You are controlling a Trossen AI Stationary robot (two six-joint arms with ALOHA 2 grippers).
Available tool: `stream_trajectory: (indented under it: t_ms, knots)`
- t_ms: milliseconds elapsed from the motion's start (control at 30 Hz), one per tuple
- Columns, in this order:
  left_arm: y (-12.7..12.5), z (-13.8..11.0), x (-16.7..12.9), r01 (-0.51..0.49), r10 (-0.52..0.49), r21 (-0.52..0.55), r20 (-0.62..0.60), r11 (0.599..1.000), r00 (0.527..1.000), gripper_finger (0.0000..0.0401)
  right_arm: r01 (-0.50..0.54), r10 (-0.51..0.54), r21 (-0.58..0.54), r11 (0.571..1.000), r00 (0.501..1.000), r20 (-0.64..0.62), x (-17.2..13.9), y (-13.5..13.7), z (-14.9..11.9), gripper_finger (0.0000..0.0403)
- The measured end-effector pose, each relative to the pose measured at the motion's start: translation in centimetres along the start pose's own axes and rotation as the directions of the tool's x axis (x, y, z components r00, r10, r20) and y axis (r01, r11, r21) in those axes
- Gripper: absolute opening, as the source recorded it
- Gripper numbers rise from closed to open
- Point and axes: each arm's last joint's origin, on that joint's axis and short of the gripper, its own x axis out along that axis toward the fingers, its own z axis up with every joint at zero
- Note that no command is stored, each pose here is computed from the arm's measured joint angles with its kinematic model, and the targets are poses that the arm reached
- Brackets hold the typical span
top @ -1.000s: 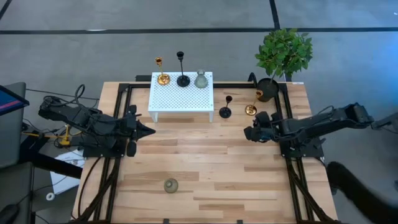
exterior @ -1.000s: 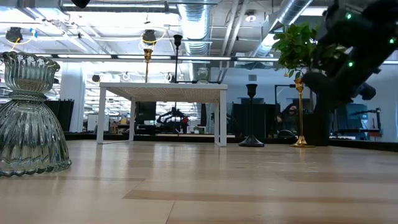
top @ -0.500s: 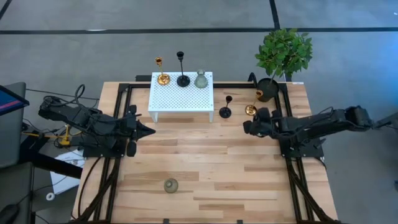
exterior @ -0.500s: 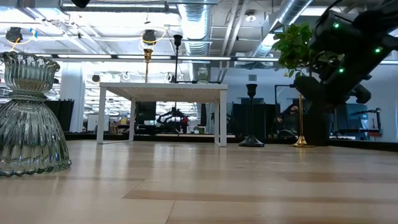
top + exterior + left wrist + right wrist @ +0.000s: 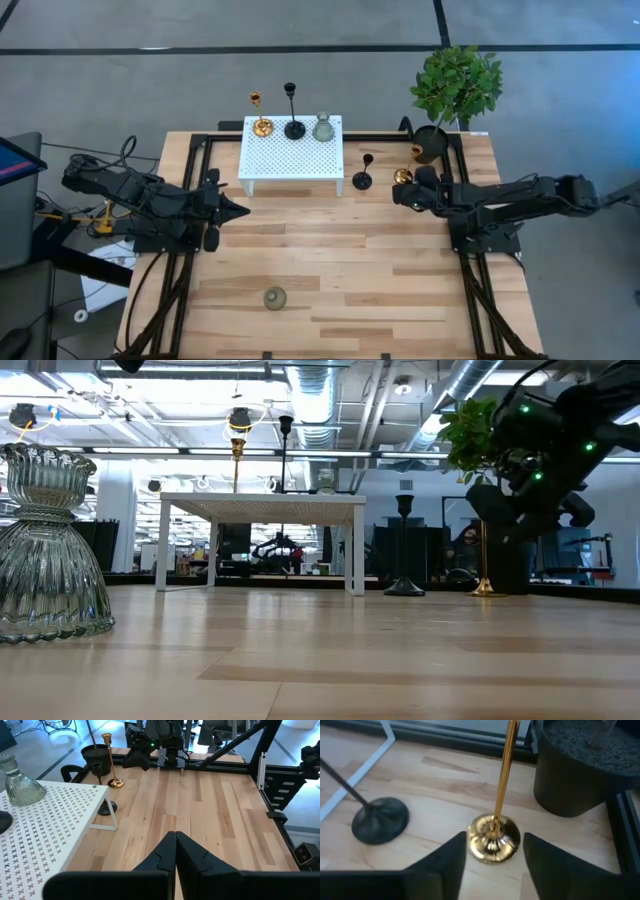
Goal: Pick & Place candle stick holders
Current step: Put the golden candle holder on the shelf aligned with the other golden candle holder
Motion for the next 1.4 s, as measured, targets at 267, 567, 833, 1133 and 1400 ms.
stream_trajectory:
  t_ms: [267, 567, 833, 1133, 1400]
  knots:
    - [0.0, 0.0, 0.0, -0.016, 0.016, -0.003, 0.003, 1.000, 1.000, 0.0005, 0.035, -0.036, 0.063, 0.997, 0.999, 0.014, 0.7, -0.3, 0.7, 0.0254]
    - [0.0, 0.0, 0.0, -0.015, 0.015, -0.003, 0.003, 1.000, 1.000, 0.0005, -0.004, -0.001, 0.067, 0.998, 0.997, 0.079, 1.7, -0.1, 2.5, 0.0255]
    - [0.0, 0.0, 0.0, -0.015, 0.015, -0.003, 0.003, 1.000, 1.000, 0.0005, -0.009, 0.003, 0.087, 0.996, 0.997, 0.076, 2.5, -0.5, 3.4, 0.0237]
    - [0.0, 0.0, 0.0, -0.015, 0.015, -0.003, 0.003, 1.000, 1.000, 0.0005, -0.024, 0.020, 0.049, 0.999, 0.997, 0.075, 2.6, -0.5, 3.6, 0.0089]
    - [0.0, 0.0, 0.0, -0.015, 0.015, -0.003, 0.003, 1.000, 1.000, 0.0005, -0.055, 0.053, 0.023, 0.998, 0.996, 0.077, 2.6, -0.3, 3.8, 0.0015]
